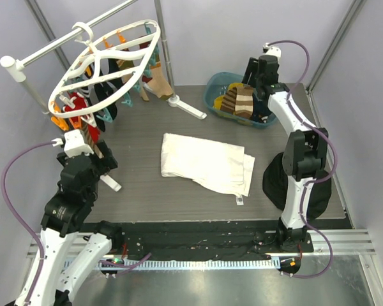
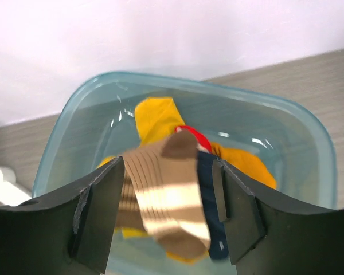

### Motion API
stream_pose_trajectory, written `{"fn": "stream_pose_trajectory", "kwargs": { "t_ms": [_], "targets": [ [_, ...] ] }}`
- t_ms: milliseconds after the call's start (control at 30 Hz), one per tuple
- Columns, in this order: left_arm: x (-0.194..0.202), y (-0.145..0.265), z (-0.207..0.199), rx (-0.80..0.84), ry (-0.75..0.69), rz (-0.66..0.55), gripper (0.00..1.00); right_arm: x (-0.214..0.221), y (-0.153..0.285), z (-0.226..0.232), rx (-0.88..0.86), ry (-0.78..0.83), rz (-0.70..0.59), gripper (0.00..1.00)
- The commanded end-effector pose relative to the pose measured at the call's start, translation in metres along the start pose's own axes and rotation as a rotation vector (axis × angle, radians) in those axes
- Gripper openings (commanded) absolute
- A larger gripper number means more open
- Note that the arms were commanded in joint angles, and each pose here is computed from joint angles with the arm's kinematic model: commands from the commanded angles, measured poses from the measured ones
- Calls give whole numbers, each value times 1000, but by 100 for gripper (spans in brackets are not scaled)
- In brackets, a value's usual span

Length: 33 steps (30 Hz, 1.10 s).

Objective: Remove the socks clipped to the hanger

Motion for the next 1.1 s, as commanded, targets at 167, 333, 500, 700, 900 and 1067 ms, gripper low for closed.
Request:
{"fn": "stream_pose_trajectory", "kwargs": {
  "t_ms": [167, 333, 500, 700, 900, 1067],
  "targets": [
    [-24, 0, 14, -100, 93, -83, 87, -57, 129, 54, -271, -105, -50, 68],
    [-27, -5, 21, -157, 69, -91, 87, -14, 195, 84, -429, -113, -72, 68],
    [-26, -12, 28, -238, 22, -65, 86, 23, 245, 111, -551, -104, -38, 68],
    [-28, -20, 25, -244, -10, -39, 84, 47, 287, 138, -658, -96, -13, 67],
    [-17, -39, 14, -240, -63, 2, 78, 47, 305, 146, -691, -85, -13, 67],
    [-16, -49, 5, -195, -69, 36, 65, 61, 320, 156, -763, -42, 21, 66]
  ]
}}
Point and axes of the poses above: each gripper's point midway between its finger pads, its own y axis back along the fingers, its own z axis along the line the jaws close on, x = y × z, the point moved 2 cm from there along y, back along the fingers, and after that the axes turned 14 degrees about -y, right-handed, at the moved point
